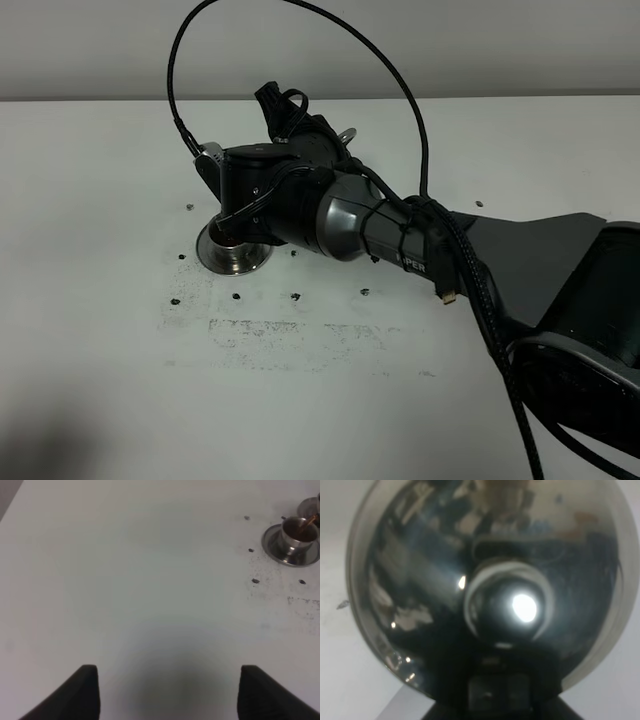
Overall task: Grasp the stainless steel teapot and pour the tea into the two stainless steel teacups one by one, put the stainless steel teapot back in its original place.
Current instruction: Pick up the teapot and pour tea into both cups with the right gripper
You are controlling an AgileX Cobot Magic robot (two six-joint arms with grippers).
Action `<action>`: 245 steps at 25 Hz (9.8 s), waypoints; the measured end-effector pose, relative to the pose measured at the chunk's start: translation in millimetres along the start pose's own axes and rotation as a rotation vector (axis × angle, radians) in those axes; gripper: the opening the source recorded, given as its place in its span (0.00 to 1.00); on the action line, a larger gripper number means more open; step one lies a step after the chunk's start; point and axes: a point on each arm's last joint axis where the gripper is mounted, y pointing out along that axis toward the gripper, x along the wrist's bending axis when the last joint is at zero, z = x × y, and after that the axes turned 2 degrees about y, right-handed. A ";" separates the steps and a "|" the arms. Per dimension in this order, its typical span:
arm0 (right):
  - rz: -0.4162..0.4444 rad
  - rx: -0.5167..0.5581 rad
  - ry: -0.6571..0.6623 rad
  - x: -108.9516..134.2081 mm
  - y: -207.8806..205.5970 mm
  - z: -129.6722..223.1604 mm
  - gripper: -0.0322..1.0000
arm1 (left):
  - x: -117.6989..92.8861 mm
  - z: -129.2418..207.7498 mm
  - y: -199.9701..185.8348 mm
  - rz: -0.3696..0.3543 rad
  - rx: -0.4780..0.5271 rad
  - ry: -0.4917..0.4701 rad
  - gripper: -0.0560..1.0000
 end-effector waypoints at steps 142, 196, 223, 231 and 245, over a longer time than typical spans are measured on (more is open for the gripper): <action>-0.170 -0.156 0.010 -23.1 97.6 71.8 0.20 | 0.0 0.0 0.0 0.000 0.000 0.000 0.59; -0.062 -0.112 -0.086 -34.3 91.4 72.6 0.20 | 0.0 0.0 0.0 0.000 0.000 0.000 0.59; -0.027 -0.085 -0.137 -37.5 90.3 73.3 0.20 | 0.0 0.0 0.0 0.000 0.000 0.000 0.59; -0.027 -0.085 -0.137 -37.5 90.3 73.3 0.20 | 0.0 0.0 0.0 0.000 0.000 0.000 0.59; -0.025 -0.085 -0.141 -37.7 90.4 73.4 0.20 | 0.0 0.0 0.0 0.000 0.000 0.000 0.59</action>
